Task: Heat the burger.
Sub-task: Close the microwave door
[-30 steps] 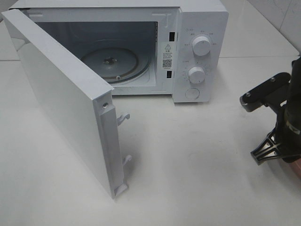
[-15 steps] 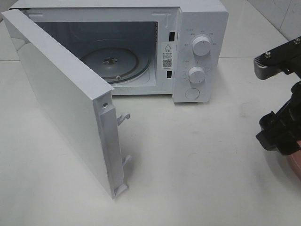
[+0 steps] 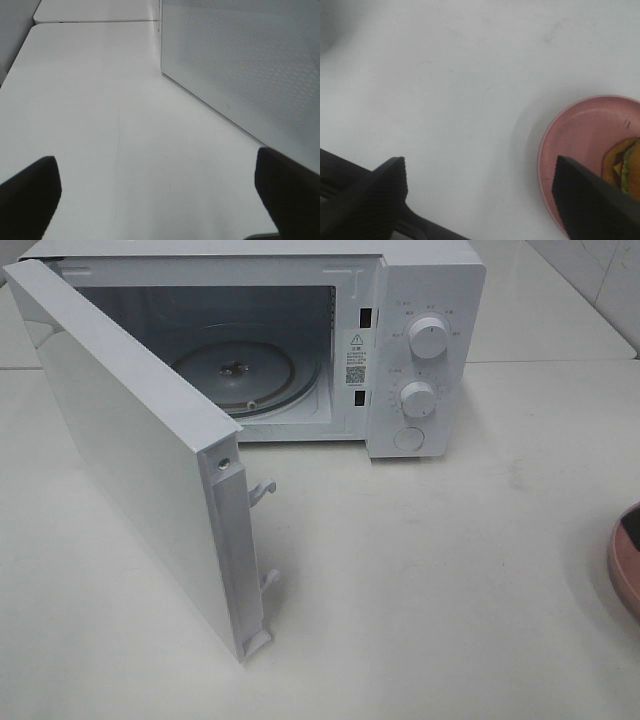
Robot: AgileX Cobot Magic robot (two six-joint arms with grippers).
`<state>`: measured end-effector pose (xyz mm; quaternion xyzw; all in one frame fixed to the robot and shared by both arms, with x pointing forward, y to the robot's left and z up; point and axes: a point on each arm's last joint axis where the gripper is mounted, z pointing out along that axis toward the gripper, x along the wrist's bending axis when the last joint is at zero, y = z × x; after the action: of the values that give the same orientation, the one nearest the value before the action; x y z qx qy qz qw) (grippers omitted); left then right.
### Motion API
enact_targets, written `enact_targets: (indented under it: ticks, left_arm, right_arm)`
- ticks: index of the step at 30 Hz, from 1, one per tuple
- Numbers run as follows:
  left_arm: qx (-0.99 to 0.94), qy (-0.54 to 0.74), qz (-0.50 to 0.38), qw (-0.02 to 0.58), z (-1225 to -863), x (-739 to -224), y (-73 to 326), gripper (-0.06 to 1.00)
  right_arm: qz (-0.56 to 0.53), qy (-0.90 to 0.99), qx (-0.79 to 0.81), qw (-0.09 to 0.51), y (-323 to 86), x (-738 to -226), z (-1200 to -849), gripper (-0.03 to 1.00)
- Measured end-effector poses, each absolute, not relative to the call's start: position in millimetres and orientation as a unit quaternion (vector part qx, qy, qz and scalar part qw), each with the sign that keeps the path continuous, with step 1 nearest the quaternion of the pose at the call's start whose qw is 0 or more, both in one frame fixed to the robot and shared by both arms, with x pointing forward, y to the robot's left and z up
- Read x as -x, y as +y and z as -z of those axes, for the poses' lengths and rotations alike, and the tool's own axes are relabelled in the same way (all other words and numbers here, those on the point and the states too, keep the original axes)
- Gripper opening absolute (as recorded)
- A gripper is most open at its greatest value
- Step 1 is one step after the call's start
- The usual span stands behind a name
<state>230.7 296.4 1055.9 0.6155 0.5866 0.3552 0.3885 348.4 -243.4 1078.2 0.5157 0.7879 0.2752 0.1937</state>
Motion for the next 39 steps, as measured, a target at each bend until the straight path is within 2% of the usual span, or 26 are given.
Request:
enact_targets:
  ticks: [5, 13, 21, 28, 39]
  left_arm:
    - [-0.616, 0.587, -0.355, 0.388, -1055.9, -230.7, 296.4, 0.97]
    - [-0.616, 0.587, -0.355, 0.388, -1055.9, -230.7, 296.4, 0.97]
    - [-0.616, 0.587, -0.355, 0.388, -1055.9, -230.7, 296.4, 0.97]
    - [-0.616, 0.587, -0.355, 0.388, -1055.9, -230.7, 296.4, 0.97]
    - [-0.616, 0.587, -0.355, 0.388, -1055.9, -230.7, 296.4, 0.97]
  right_arm:
    - [-0.317, 0.763, -0.520, 0.217, -260.0, -326.4, -1089.4, 0.78]
    - [-0.368, 0.704, -0.554, 0.249, -284.1, -284.3, -1076.4, 0.77]
    - [-0.416, 0.631, -0.574, 0.316, -295.8, -247.6, -1059.4, 0.77]
    - [-0.425, 0.596, -0.584, 0.351, -297.5, -235.7, -1057.9, 0.77]
    - [-0.424, 0.592, -0.588, 0.352, -297.3, -235.8, -1057.9, 0.77]
